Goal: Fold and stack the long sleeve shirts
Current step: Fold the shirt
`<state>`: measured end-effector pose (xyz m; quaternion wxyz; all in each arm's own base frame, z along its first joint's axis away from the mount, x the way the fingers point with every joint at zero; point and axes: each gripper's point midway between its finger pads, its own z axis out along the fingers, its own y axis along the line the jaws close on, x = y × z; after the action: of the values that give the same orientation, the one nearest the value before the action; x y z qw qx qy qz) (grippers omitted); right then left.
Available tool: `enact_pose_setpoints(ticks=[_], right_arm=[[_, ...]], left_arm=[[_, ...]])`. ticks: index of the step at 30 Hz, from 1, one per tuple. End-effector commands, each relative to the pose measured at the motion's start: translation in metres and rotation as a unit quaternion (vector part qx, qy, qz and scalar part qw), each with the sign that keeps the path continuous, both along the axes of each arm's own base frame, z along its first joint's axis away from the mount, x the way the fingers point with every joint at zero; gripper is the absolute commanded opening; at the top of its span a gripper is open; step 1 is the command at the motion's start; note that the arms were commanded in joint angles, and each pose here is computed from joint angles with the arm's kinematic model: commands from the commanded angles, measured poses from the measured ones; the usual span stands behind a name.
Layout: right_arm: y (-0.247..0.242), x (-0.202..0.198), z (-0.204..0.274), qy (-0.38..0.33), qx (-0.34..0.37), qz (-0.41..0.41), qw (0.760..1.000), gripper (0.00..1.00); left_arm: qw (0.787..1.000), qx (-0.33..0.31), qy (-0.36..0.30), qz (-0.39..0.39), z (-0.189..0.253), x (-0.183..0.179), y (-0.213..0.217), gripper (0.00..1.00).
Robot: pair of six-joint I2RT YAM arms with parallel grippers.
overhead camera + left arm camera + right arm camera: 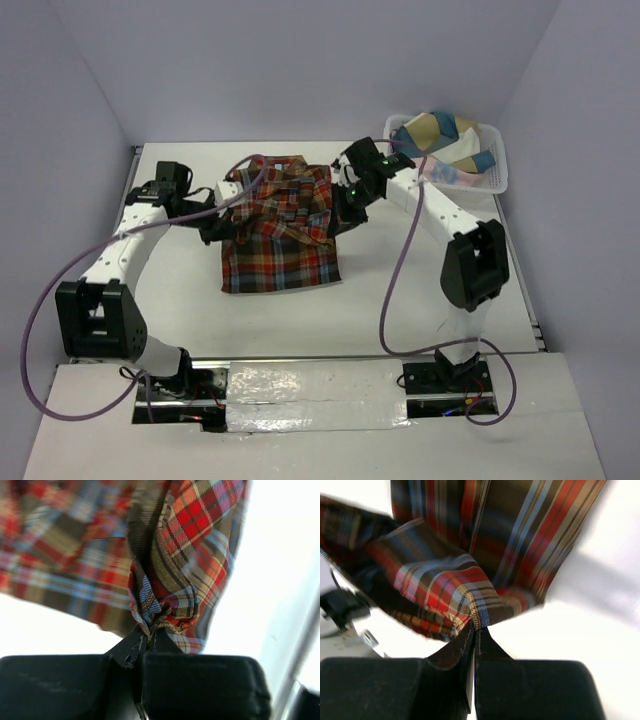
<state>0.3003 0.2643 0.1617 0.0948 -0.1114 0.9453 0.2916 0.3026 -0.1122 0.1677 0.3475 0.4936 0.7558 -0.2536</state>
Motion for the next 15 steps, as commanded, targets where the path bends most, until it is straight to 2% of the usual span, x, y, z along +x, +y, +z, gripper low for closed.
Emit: enact_pose_setpoints(ticks=[1,4,8,15], right_arm=[[0.002,0.039,0.008,-0.013,0.022,-0.009,1.0,0.0],[0.007,0.075,0.009,-0.017,0.031,-0.023,0.999,0.0],[0.003,0.1,-0.012,0.008,0.029,-0.046,0.998,0.0],[-0.004,0.108,-0.031,0.034,0.026,-0.064,0.997,0.0]], left_arm=[[0.998,-0.029,-0.03,0.044,0.015,0.048,0.002,0.0],[0.998,-0.012,-0.02,0.061,0.001,0.07,0.01,0.0],[0.996,-0.012,-0.001,0.084,-0.011,0.094,0.02,0.0],[0.997,-0.002,0.015,0.078,-0.037,0.122,0.023,0.0]])
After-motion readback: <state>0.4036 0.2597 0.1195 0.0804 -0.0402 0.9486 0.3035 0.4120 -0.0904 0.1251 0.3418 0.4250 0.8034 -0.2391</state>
